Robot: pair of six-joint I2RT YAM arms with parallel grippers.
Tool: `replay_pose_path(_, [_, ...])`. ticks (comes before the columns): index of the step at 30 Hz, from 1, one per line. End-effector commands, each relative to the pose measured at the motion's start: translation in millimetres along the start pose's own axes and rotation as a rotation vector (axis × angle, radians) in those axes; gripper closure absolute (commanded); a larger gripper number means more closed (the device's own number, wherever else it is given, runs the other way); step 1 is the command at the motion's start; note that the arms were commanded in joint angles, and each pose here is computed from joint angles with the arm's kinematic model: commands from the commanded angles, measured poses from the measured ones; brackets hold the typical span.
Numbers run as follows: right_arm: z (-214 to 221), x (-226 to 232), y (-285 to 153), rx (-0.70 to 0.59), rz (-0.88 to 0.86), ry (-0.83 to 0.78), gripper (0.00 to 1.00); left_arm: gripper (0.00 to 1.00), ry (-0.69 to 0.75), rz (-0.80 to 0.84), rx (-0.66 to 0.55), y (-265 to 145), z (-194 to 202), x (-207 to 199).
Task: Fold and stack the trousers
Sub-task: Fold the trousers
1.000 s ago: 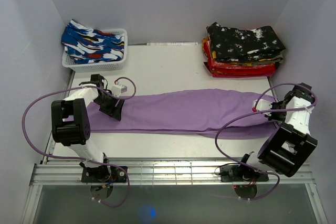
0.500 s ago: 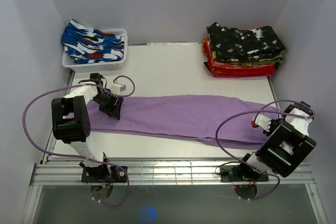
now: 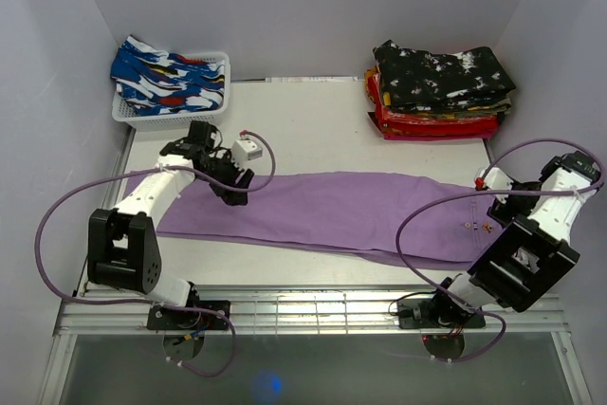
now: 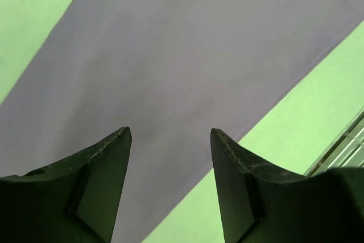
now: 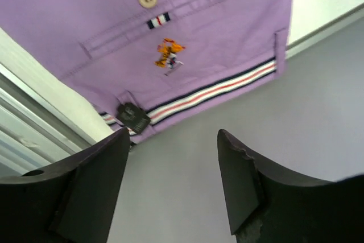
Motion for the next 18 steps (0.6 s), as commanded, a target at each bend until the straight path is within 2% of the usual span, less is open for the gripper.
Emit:
replay_pose_path(1, [-22, 32, 10, -0.128, -0.139, 0.182, 0.32, 0.32, 0.042, 0.067, -0.058, 18, -13, -33])
replay_pose_path(4, [-33, 57, 30, -0.11, -0.212, 0.191, 0.33, 0.34, 0.146, 0.11, -0.035, 46, -19, -68])
replay_pose_path(7, [-36, 71, 49, -0.042, -0.211, 0.177, 0.32, 0.36, 0.258, 0.15, 0.001, 73, -18, -111])
replay_pose_path(13, [-23, 75, 83, 0.073, -0.14, 0.175, 0.32, 0.37, 0.39, 0.151, 0.045, 99, -6, -143])
replay_pose_path(16, [-15, 73, 95, 0.109, -0.131, 0.2, 0.35, 0.44, 0.424, 0.117, 0.076, 110, 3, -141])
replay_pose_path(18, [-12, 66, 96, 0.114, -0.119, 0.22, 0.37, 0.57, 0.429, 0.1, 0.133, 117, 17, -134])
Point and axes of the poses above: each gripper's point midway between its finger pads, its own y axis out along the fingers, its own x axis along the line the jaws close on, z = x × y, the point moved 6 cm from there along -y, back along the fingers, and after that the axes turned 13 degrees about -y, right-handed, at the moved point
